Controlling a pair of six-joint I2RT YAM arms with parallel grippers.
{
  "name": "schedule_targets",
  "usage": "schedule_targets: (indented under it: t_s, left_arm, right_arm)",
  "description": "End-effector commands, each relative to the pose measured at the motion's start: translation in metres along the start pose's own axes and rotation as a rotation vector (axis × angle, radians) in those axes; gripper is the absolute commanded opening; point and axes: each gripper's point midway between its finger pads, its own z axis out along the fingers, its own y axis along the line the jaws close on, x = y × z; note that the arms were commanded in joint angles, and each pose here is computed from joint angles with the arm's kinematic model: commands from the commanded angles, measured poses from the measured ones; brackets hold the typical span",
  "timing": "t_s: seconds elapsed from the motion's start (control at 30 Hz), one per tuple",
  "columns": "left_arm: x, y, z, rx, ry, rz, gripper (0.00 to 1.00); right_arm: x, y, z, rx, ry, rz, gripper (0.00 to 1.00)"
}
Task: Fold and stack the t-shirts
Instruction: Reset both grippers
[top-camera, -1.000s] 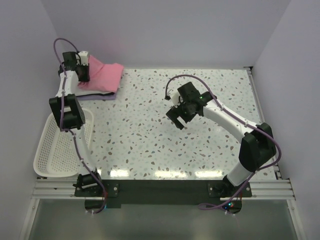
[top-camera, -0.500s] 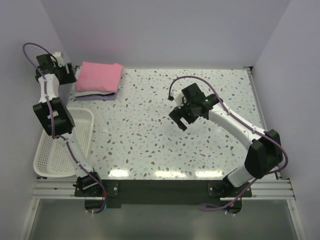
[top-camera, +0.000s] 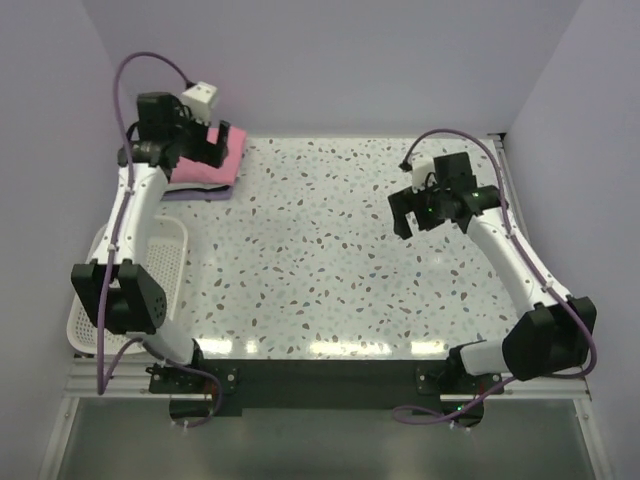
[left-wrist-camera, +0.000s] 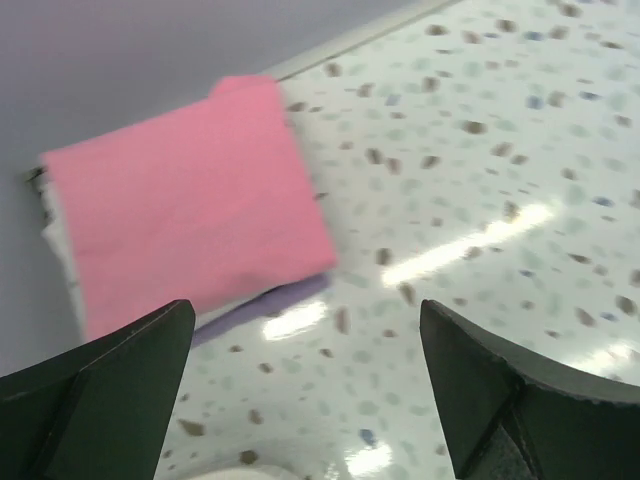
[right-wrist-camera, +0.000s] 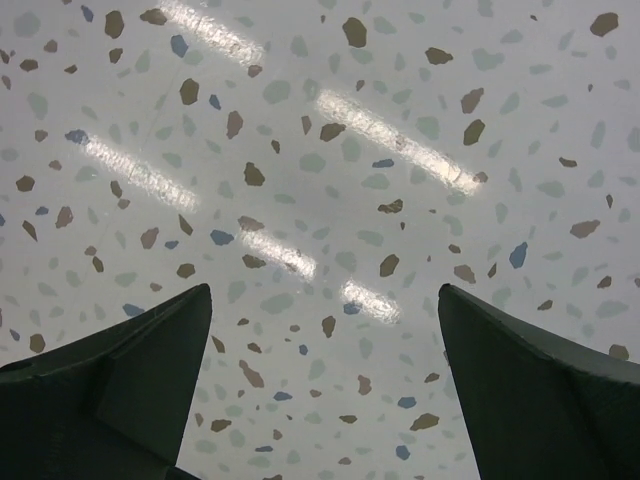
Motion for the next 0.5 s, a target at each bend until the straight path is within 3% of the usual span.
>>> schedule_targets:
  t_s: [0.0,0.13,0.17,0.3,0.47]
  left_arm:
    - [-0.005,-0.082,-0.024,0.146,-0.039,0.099,1.0]
    - [0.017,-0.15,-0.03,0.268,-0.037,0.099,1.0]
    - [0.04,-0.159,-0.03,0.284,0.001,0.083,1.0]
    - [0.086,-0.179,-0.027,0.336,0.07,0.047,1.0]
    - [0.107,-0.181,-0.029,0.335,0.093,0.034,1.0]
  right_arm:
    - [-0.009,-0.004,-0.014,-0.057,-0.071,0.097,0.99]
    - [0.018,-0.026,-0.005,-0.074,-0.031,0.212,0.99]
    - [0.023,-0.029,-0.002,-0.073,-0.026,0.212,0.99]
    - [0.052,-0.029,0.007,-0.053,0.006,0.21,0.99]
    - [0.073,-0.019,0.01,-0.071,0.031,0.231,0.99]
